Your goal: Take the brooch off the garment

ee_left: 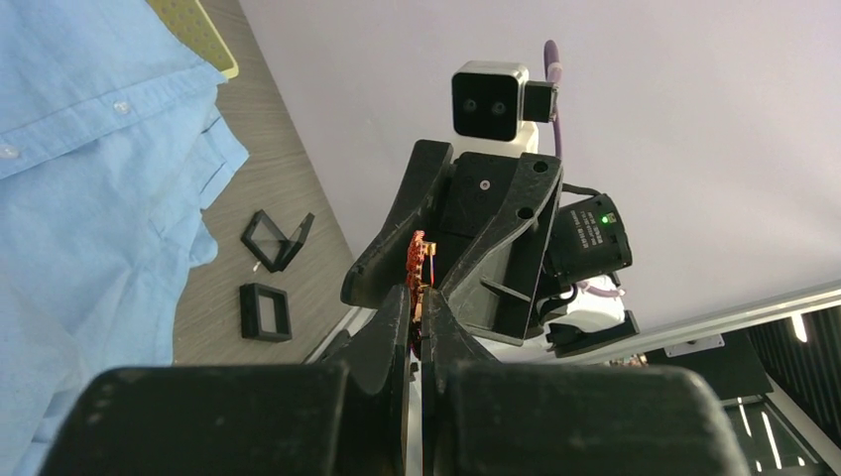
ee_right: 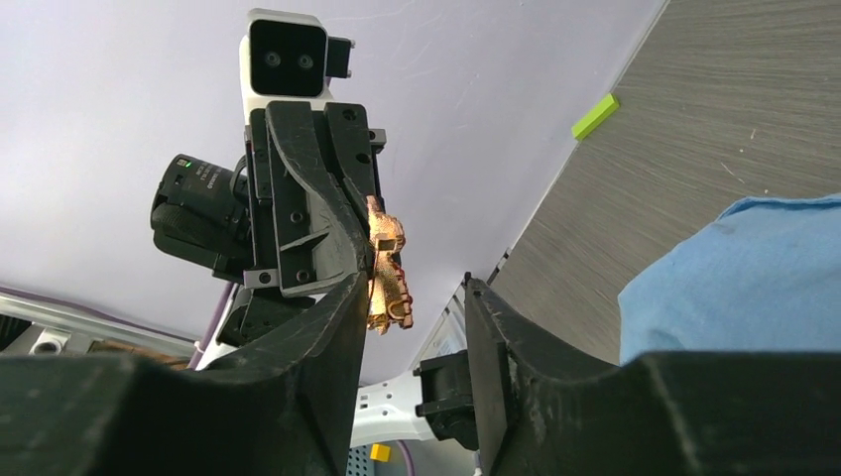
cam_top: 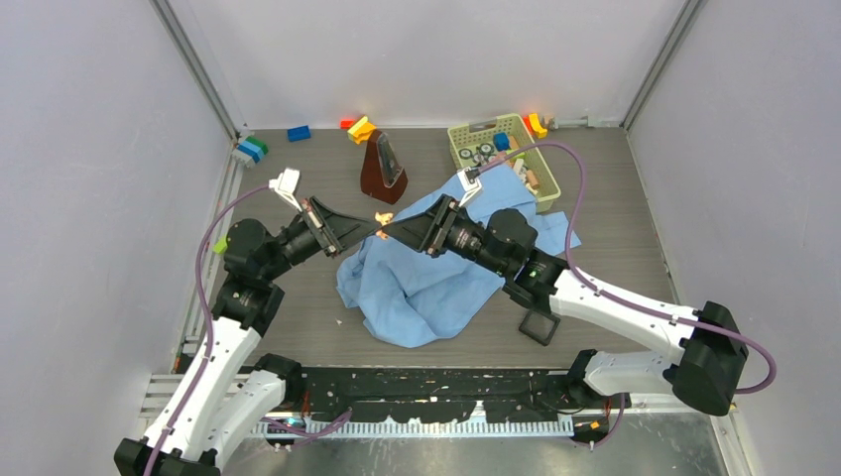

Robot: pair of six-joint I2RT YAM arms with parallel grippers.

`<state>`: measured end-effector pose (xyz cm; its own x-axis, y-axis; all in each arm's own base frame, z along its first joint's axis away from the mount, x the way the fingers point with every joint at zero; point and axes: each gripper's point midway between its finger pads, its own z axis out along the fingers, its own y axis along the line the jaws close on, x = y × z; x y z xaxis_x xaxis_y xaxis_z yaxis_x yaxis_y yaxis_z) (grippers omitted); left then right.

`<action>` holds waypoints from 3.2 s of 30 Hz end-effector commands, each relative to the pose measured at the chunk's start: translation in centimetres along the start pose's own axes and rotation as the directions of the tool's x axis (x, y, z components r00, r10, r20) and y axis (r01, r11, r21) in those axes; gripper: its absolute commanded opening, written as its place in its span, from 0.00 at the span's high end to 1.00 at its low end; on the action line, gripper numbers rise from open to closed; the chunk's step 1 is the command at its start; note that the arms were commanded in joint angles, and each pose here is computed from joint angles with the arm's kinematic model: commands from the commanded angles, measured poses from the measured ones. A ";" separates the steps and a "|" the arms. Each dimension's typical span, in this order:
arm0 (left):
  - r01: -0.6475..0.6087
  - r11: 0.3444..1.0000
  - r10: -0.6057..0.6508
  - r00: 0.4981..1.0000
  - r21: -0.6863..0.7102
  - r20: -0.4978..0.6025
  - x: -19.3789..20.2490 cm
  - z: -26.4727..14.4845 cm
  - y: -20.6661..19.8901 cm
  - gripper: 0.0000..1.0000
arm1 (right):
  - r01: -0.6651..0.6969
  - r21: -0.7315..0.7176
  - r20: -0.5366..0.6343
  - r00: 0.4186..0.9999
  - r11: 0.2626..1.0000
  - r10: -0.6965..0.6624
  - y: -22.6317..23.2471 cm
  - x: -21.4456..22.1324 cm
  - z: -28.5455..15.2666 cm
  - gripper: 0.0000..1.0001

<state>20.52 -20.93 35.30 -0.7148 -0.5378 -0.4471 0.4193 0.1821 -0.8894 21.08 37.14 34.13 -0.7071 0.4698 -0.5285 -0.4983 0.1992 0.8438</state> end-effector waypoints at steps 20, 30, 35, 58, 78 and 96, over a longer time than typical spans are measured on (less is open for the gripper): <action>-0.156 0.983 0.154 0.988 -0.095 -0.023 0.5 -0.8 2.0 1.00 | -0.003 0.269 0.145 0.989 0.963 -0.037 -3.9 -2.7 -5.4 0.30; -0.245 0.937 0.163 0.937 -0.248 -0.310 8.5 1.5 8.7 1.00 | 0.048 0.768 0.069 0.985 0.639 -0.157 -12.7 -2.8 -15.8 0.10; -0.305 0.864 0.168 0.924 -0.400 -0.343 10.2 2.7 15.4 1.00 | 0.024 0.883 0.070 0.981 0.469 -0.183 -15.8 -3.1 -20.7 0.01; -0.492 0.674 0.411 0.870 -0.552 -0.274 -0.5 3.6 24.4 1.00 | -0.341 0.935 0.329 0.937 -0.097 -0.119 -26.7 -6.9 -34.2 0.16; -0.709 0.675 0.672 0.705 -0.204 -0.228 4.6 6.3 17.1 1.00 | -0.343 0.925 0.347 0.938 -0.165 -0.002 -31.3 -5.8 -34.3 0.54; -0.788 0.608 0.763 0.613 -0.093 -0.202 7.1 7.0 15.2 1.00 | -0.120 0.966 0.107 0.992 0.231 0.067 -23.9 -7.8 -28.5 0.99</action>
<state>26.30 -26.59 16.63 -0.3816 -0.0018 -0.9243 0.7000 0.6525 -0.2902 23.40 0.46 12.24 -0.5976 0.6483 -0.4717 0.6448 0.7383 0.1979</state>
